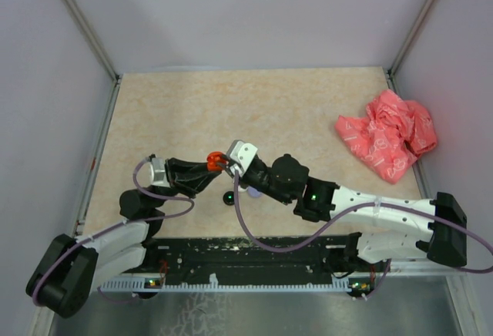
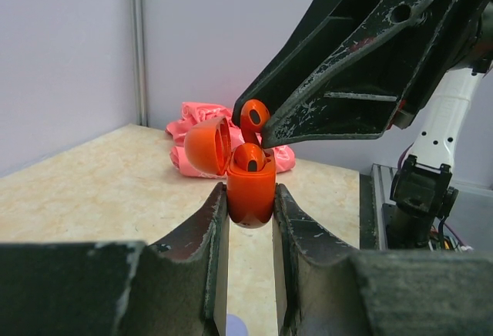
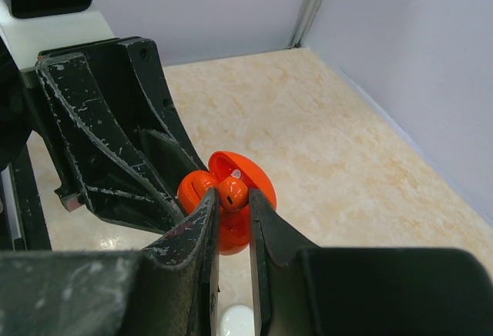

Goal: Insert the wireless bluetooth earbuds into the charging case
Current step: Place the earbud in the charging case.

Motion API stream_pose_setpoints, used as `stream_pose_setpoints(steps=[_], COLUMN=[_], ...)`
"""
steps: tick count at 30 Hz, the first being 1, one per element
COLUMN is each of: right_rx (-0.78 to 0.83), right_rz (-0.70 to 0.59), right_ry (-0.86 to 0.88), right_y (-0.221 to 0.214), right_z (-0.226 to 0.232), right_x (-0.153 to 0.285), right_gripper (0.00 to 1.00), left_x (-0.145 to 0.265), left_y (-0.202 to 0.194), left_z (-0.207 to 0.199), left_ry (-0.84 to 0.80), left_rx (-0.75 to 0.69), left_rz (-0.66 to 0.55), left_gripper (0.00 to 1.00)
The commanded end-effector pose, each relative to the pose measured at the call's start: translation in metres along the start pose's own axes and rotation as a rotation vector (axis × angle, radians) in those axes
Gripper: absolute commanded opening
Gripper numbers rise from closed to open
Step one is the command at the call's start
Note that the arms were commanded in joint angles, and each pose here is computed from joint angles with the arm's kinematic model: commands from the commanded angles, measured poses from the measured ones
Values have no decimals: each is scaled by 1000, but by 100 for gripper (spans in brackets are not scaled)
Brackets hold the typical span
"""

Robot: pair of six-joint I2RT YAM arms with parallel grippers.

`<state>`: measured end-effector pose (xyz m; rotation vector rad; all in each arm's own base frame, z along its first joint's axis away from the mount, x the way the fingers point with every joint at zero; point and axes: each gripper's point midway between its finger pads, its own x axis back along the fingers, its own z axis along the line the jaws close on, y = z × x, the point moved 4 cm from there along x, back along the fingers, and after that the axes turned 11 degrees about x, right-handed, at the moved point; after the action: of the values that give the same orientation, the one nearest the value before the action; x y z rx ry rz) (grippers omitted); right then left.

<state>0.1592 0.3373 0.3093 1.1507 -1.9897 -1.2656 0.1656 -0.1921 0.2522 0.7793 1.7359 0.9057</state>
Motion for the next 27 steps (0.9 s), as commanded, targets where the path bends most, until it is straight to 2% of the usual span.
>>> stream_pose_setpoints(steps=[1, 5, 16, 23, 27], right_rx=[-14, -22, -31, -37, -56], right_rz=[-50, -58, -24, -3, -1], right_ry=[3, 40, 74, 70, 49], right_y=[10, 13, 7, 8, 13], right_z=[-2, 3, 8, 6, 1], right_x=[-2, 1, 2, 2, 4], right_gripper=[8, 9, 22, 35, 46], left_x=[-6, -6, -3, -3, -2], left_y=[51, 52, 52, 48, 45], left_z=[-31, -26, -22, -21, -19], left_ry=[-138, -104, -66, -69, -60], left_rx=[-166, -146, -131, -152, -157], left_rz=[-214, -234, -251, -228, -215], left_gripper=[0, 0, 0, 0, 0])
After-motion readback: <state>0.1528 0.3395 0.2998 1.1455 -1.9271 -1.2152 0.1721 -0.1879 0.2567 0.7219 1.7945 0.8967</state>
